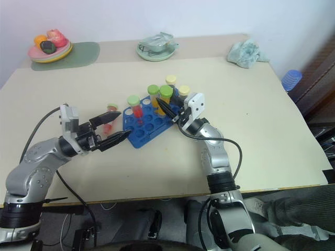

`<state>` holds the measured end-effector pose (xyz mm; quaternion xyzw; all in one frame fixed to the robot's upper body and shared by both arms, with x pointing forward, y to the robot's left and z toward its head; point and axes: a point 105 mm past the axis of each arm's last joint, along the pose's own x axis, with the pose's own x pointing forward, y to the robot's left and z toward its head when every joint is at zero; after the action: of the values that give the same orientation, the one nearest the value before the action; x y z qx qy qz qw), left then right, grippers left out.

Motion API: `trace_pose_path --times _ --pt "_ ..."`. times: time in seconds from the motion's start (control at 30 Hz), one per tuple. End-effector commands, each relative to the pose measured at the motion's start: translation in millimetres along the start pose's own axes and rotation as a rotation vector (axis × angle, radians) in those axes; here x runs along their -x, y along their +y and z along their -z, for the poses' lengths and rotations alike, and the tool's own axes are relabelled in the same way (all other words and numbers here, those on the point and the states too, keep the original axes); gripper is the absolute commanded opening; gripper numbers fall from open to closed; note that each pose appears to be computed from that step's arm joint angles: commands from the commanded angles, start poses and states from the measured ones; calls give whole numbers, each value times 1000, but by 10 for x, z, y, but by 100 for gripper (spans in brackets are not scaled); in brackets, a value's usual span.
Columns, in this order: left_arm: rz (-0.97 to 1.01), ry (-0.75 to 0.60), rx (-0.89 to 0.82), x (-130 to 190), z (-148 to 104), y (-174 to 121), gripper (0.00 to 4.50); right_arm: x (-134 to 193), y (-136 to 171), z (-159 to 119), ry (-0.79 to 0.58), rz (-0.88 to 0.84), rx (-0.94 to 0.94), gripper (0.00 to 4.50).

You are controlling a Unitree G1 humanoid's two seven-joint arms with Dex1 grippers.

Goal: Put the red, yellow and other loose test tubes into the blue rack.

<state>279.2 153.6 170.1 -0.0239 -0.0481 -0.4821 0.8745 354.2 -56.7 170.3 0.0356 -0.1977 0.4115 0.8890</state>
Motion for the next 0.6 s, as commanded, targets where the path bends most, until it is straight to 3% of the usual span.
trace_pose_path --times 0.03,0.6 --pt "5 -37 -31 25 -114 -35 450 -16 -7 -95 -35 -18 18 172" --pt "12 -34 -35 21 -105 -37 450 113 -142 28 31 -1 56 172"
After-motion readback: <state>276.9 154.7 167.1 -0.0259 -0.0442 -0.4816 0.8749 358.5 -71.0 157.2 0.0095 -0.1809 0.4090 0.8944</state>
